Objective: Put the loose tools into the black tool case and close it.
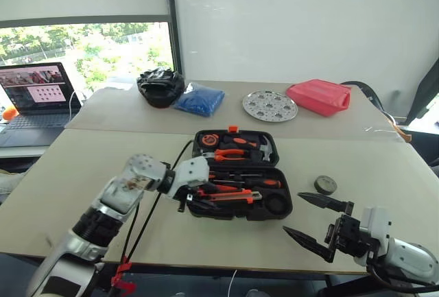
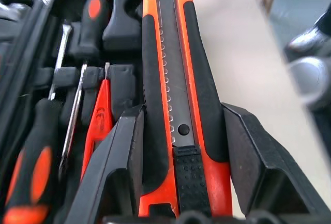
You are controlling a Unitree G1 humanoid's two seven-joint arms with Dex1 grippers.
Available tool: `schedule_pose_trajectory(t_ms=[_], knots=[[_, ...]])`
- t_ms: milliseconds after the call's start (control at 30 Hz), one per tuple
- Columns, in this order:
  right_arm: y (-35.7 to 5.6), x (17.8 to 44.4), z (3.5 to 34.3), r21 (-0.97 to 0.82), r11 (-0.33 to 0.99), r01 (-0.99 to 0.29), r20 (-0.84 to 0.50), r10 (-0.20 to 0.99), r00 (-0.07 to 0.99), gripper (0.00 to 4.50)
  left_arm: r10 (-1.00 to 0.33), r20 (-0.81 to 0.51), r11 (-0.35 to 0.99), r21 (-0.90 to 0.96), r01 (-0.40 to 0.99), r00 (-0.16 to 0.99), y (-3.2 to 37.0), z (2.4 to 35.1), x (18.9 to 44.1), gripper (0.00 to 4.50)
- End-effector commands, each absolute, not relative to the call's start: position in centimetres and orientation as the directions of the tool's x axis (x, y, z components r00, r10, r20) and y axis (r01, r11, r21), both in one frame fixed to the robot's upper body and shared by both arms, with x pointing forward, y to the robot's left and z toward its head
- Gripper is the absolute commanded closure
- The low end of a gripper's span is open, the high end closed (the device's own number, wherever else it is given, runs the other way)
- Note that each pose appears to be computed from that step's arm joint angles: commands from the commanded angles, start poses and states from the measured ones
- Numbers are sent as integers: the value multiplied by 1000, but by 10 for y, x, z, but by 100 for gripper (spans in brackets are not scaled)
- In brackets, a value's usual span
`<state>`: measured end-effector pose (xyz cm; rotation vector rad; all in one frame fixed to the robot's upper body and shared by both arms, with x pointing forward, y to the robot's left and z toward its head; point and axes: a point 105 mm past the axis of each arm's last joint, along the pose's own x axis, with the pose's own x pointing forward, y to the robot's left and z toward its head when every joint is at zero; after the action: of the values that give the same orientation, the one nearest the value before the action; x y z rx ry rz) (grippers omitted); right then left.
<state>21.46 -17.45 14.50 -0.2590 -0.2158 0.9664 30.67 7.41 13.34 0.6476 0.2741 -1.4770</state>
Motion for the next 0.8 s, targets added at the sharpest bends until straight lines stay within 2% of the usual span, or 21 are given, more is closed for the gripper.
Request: schedule_pose_trajectory(t_ms=[33, 233, 800], knots=[[-175, 210, 160, -372, 556, -743, 109, 821, 560, 0, -822, -548, 2, 270, 963, 156, 73, 137, 315, 275], [-176, 210, 161, -378, 566, -733, 113, 814, 570, 0, -778, -624, -108, 247, 963, 72, 76, 121, 306, 275], [-170, 214, 161, -380, 563, -734, 125, 817, 563, 0, -759, -647, -91, 221, 971, 77, 66, 108, 313, 275]])
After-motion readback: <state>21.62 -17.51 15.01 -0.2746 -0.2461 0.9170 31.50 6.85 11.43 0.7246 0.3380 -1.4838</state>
